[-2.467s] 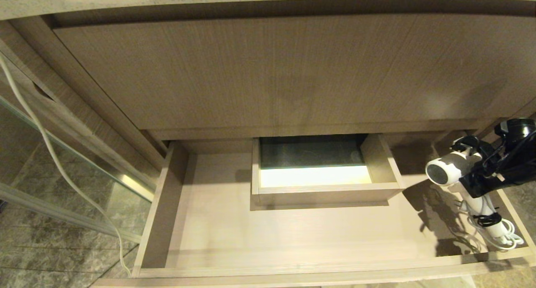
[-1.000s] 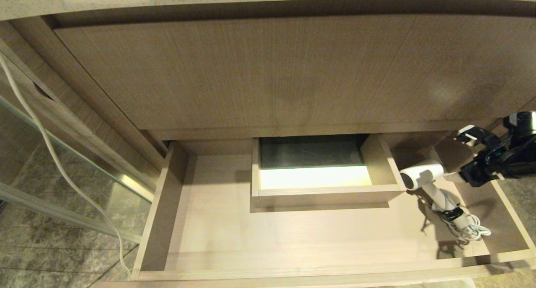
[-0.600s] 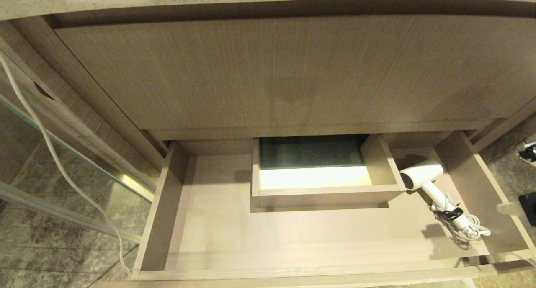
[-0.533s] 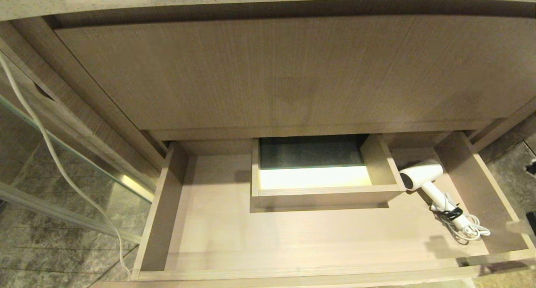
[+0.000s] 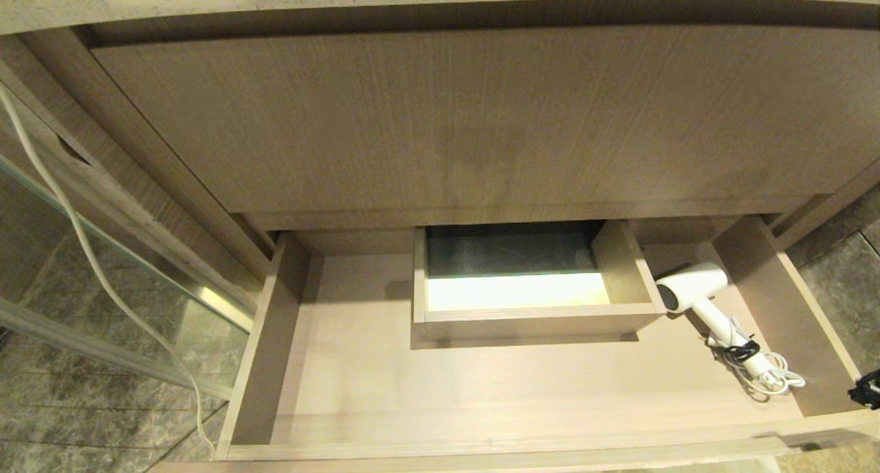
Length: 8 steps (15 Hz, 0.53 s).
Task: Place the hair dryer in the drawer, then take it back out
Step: Close the drawer
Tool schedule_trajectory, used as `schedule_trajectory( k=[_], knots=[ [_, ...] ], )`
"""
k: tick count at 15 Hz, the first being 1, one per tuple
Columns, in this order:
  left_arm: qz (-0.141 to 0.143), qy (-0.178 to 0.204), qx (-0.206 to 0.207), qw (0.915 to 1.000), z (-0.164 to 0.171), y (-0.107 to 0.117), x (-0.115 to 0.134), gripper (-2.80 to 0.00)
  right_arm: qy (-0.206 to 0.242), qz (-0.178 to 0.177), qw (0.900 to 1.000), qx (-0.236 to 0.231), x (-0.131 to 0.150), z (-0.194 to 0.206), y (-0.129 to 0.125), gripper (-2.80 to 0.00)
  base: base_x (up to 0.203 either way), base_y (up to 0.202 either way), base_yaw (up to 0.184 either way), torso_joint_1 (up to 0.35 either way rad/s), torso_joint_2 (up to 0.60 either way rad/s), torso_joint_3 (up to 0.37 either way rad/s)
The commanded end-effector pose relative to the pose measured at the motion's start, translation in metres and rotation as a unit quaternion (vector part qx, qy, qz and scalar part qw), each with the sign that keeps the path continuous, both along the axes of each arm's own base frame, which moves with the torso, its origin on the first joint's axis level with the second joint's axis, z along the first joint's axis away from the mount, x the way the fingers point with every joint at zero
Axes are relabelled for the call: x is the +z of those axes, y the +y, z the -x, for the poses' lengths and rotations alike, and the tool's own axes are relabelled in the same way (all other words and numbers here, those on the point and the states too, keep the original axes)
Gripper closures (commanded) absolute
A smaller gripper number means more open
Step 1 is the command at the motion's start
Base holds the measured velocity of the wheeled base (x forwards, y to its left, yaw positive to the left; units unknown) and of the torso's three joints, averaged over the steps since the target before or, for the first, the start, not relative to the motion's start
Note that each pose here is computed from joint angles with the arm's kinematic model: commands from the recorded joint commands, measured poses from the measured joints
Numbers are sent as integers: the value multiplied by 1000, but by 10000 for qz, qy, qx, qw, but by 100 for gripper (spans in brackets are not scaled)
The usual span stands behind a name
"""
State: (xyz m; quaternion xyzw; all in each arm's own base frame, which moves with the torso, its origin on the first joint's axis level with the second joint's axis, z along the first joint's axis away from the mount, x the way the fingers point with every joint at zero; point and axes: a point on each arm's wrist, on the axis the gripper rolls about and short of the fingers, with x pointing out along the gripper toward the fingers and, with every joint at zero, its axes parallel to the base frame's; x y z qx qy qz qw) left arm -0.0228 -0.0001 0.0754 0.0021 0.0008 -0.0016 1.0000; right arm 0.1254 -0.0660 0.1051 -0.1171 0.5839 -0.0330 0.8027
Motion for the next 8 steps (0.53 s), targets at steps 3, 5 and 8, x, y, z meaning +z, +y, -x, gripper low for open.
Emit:
schedule_trajectory(
  k=[3,5,8],
  knots=[
    [-2,14,1,10000,0,0,0,0,407,-177,9990,94,-31,-33,-16,0,0,0,0,0,0,0],
    [-2,14,1,10000,0,0,0,0,515,-211,9984,126,-42,-45,-23,0,0,0,0,0,0,0],
    [-2,14,1,10000,0,0,0,0,-81,73,9999,99,-38,-66,-33,0,0,0,0,0,0,0]
  ],
)
